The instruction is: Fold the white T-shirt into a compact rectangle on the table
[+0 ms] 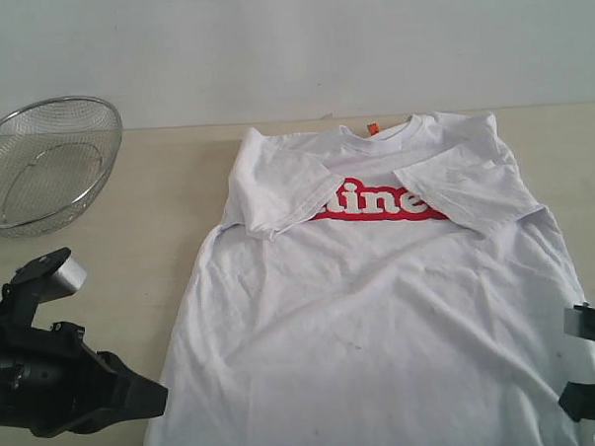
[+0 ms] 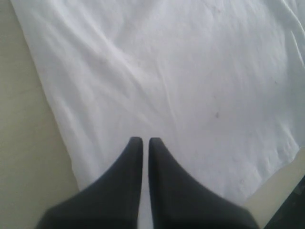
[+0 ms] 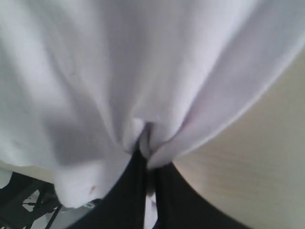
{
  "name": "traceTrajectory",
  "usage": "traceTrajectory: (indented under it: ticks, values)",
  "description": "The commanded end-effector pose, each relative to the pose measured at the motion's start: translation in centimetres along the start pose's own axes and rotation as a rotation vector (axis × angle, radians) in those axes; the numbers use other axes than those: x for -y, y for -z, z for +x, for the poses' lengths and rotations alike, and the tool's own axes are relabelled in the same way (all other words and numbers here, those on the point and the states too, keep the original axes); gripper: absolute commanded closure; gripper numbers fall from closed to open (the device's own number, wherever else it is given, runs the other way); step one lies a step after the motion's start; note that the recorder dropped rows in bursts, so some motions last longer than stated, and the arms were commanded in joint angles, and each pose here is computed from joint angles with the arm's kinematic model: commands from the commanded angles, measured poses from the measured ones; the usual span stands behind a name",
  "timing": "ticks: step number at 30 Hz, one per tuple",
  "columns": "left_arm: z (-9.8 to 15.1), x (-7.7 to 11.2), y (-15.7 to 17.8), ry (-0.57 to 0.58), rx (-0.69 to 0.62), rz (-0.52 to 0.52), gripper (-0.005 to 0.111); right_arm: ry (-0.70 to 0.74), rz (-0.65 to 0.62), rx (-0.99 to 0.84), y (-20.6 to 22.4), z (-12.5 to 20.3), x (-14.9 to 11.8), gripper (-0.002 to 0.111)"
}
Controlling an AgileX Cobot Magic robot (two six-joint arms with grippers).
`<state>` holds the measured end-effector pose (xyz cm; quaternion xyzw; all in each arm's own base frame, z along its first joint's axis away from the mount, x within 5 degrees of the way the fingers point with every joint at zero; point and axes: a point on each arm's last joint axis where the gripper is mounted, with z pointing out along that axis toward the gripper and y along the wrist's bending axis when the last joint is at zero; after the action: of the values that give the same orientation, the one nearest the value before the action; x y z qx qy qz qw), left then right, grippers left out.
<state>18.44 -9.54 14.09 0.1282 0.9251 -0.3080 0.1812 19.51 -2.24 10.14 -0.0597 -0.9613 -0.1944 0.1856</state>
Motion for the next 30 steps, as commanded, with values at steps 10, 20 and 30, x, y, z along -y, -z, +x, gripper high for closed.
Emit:
traceTrajectory:
  ticks: [10, 20, 30]
  values:
    - [0.0, 0.1, 0.0, -0.014, 0.007, 0.001, 0.102, 0.211, -0.131, 0.178, 3.5, -0.7, -3.5, 0.108]
    - [-1.1, 0.0, 0.2, -0.028, 0.046, -0.03, 0.102, 0.234, -0.084, 0.515, 9.0, -0.6, -5.3, 0.108]
    - [-2.4, 0.6, 0.4, -0.053, 0.071, 0.011, 0.102, 0.19, -0.029, 0.739, 14.1, -7.0, -5.5, 0.108]
